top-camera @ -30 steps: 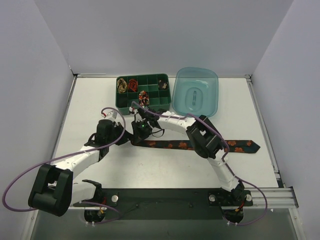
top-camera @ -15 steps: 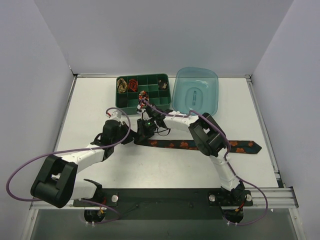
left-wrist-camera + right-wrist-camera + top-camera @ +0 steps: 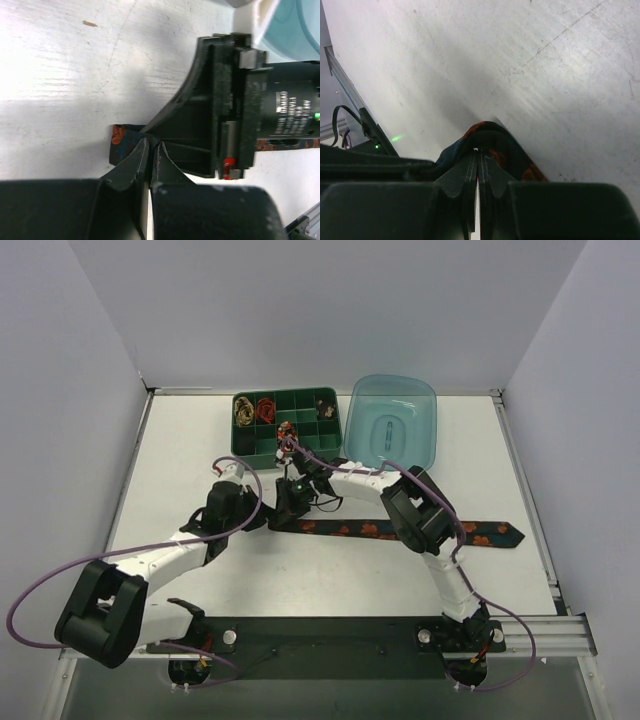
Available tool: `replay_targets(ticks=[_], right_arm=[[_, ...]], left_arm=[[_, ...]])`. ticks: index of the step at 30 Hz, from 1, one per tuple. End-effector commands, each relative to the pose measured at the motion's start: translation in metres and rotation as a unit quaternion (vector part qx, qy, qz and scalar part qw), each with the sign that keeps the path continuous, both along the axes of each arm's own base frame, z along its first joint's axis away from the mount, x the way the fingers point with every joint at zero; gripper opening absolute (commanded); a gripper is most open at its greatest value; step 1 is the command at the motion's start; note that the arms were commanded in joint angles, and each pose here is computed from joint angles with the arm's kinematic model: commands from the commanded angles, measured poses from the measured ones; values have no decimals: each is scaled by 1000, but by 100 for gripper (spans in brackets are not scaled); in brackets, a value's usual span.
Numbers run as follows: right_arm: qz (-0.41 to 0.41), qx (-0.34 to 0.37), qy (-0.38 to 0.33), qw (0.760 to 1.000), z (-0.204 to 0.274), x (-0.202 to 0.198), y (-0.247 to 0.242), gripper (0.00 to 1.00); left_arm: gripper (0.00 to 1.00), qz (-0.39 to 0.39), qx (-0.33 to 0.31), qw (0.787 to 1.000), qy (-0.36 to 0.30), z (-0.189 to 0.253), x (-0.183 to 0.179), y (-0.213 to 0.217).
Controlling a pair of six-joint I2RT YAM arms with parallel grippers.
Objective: Roll the ties
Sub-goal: Roll the tie at the center of the board.
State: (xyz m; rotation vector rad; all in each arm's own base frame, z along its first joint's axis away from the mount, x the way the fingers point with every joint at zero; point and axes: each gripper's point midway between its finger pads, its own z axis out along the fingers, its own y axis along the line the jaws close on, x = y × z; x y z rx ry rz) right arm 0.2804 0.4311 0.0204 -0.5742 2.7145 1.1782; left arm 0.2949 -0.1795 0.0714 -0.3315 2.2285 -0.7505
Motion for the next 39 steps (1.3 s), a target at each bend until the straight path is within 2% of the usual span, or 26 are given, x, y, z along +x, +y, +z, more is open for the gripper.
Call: replay_targets(ticks=[1,8,21,30,39], right_arm=[[-15,39,-37,998,69,12,-4,0],[-26,60,-58,996,105,25,-11,0],[-48,-48,-84,994,74,29,-84,0],[-62,-75,-82,992,64,30,-111,0],[-54,-88,-67,992,49,23,-115,0]], left_arm=[[0,22,25,999,-26,20,5,14],[0,35,88,995,-21,26,3,33],[0,-21,121,992,-5,19,9,-4],[0,-46,108,993,11,3,5,-33],[0,-52,55,997,11,-9,11,-54]])
